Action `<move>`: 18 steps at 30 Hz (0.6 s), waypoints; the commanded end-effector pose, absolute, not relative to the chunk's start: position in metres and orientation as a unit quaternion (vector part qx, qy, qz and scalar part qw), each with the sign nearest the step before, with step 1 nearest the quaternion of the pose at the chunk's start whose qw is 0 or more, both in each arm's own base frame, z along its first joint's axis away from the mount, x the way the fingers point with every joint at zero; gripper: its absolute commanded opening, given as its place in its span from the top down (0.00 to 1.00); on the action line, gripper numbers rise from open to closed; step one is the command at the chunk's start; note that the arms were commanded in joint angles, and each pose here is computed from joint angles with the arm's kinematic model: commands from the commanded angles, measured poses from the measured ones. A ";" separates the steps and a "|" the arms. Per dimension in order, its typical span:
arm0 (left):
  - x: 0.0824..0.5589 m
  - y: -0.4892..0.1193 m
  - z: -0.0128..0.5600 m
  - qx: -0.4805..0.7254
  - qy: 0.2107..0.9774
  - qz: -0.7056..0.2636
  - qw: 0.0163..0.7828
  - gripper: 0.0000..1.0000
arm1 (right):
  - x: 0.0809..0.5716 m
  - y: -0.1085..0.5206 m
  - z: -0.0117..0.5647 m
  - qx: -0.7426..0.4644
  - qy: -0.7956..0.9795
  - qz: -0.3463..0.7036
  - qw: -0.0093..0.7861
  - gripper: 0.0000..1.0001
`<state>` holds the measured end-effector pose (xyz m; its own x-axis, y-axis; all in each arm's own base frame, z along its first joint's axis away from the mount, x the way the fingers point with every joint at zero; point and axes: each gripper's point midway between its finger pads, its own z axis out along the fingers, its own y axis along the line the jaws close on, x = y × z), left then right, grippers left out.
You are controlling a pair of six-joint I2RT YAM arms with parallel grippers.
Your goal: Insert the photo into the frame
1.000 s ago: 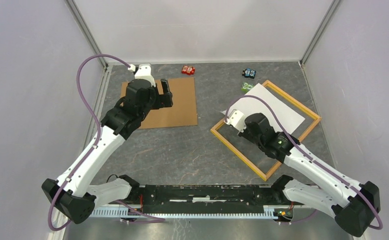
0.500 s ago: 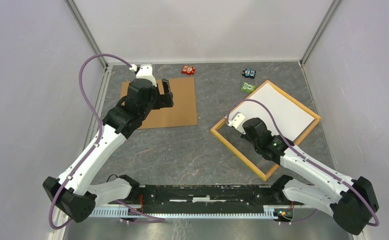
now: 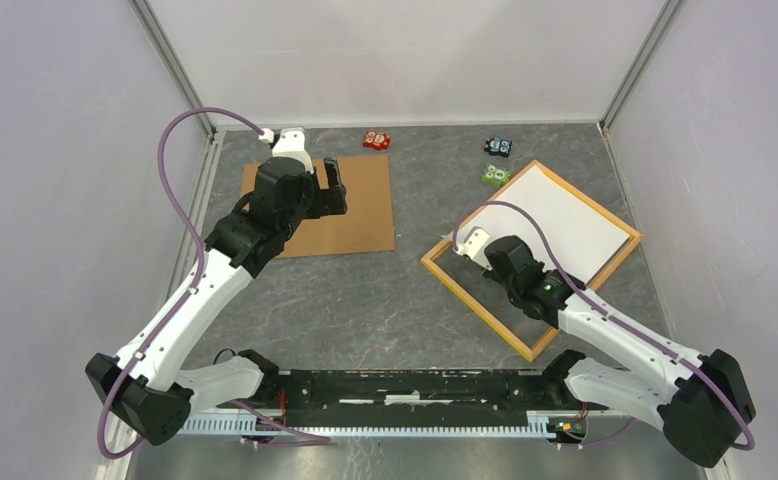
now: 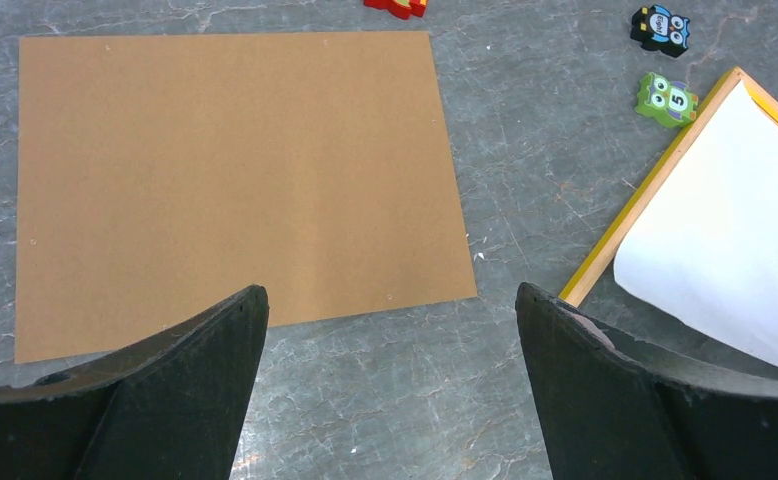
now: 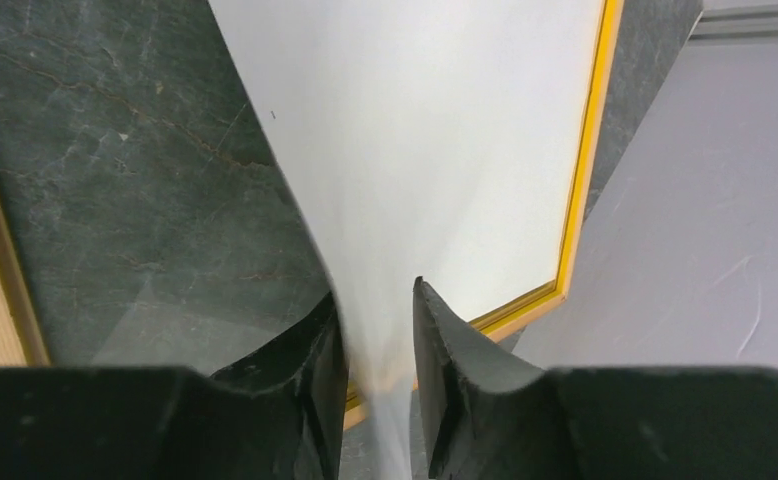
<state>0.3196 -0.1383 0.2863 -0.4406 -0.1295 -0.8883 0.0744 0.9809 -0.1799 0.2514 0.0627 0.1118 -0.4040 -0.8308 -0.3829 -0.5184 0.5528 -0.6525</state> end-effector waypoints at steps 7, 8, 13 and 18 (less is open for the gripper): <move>0.322 -0.139 0.306 0.004 0.829 -0.094 0.551 0.00 | 0.252 0.078 0.136 -0.406 0.816 -0.174 0.374 0.40; 0.322 -0.139 0.305 0.004 0.830 -0.094 0.550 0.00 | 0.250 0.082 0.140 -0.408 0.815 -0.161 0.378 0.33; 0.323 -0.141 0.303 0.006 0.832 -0.097 0.546 0.00 | 0.241 0.099 0.152 -0.403 0.827 -0.101 0.378 0.02; 0.323 -0.143 0.301 0.008 0.834 -0.098 0.543 0.00 | 0.252 0.115 0.187 -0.277 0.860 -0.049 0.426 0.02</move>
<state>0.3194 -0.1398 0.2857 -0.4439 -0.1281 -0.8868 0.0803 0.9801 -0.1818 0.2424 0.0957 0.1499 -0.4201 -0.7273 -0.5428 -0.5624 0.6780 -0.4732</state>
